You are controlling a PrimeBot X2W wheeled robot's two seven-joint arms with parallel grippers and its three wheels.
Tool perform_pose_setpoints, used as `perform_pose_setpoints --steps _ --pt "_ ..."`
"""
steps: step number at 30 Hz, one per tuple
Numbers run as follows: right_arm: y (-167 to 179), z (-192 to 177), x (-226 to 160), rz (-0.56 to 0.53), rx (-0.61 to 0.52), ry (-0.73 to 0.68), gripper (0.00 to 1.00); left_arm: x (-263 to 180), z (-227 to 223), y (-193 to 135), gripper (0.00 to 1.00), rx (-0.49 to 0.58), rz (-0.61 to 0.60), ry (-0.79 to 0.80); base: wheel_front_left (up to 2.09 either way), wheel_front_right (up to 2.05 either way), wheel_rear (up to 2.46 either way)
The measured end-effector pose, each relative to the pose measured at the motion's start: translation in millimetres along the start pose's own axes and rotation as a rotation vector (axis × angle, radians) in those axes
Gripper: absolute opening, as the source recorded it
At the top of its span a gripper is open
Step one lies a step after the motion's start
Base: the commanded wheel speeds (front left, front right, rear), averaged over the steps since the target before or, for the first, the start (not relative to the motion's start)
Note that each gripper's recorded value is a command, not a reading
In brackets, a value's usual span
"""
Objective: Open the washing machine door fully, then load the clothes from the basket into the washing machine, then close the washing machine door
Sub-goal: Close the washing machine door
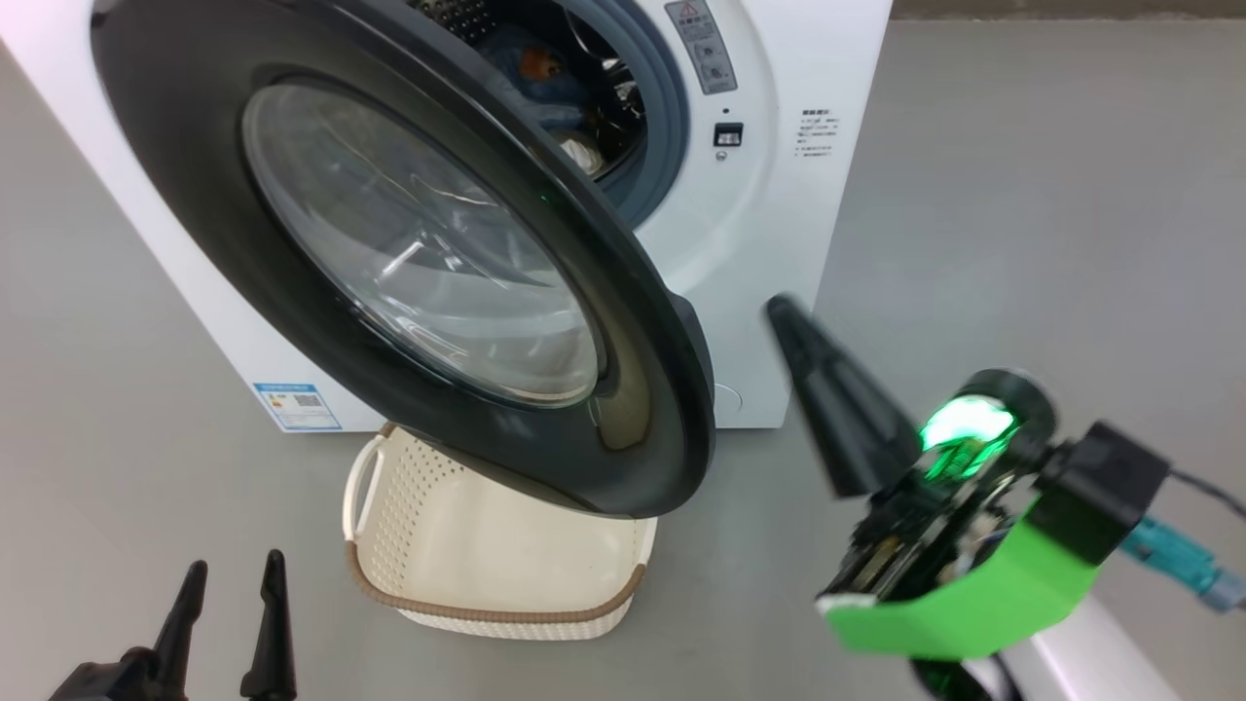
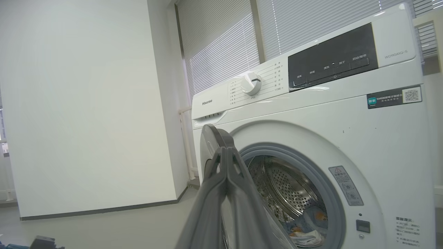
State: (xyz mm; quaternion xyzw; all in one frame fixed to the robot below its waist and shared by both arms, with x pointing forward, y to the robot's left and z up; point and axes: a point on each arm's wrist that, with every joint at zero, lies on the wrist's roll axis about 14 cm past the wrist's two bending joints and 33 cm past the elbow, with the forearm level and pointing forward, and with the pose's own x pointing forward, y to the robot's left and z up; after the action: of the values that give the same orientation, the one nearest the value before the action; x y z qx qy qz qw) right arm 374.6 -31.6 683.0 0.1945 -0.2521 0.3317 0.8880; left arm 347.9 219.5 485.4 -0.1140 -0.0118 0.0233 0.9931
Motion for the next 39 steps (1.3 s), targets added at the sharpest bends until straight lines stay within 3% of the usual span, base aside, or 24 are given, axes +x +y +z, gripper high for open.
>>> perform_pose_setpoints --steps 7,15,26,39 --pt "50 -36 -8 0.129 0.111 0.113 0.00 -10 2 5 1.00 -0.007 0.022 -0.009 0.00 0.00 0.00" --pt "58 -100 -38 0.095 0.219 0.317 0.00 -14 0 8 1.00 -0.012 0.039 -0.003 0.00 0.00 0.00" --pt "23 -163 -67 -0.017 0.213 0.518 0.00 -12 -10 9 1.00 -0.025 0.054 0.027 0.00 0.00 0.00" --pt "-32 -178 -49 -0.175 0.191 0.500 0.00 -5 -12 11 1.00 -0.035 0.069 0.028 0.00 0.00 0.00"
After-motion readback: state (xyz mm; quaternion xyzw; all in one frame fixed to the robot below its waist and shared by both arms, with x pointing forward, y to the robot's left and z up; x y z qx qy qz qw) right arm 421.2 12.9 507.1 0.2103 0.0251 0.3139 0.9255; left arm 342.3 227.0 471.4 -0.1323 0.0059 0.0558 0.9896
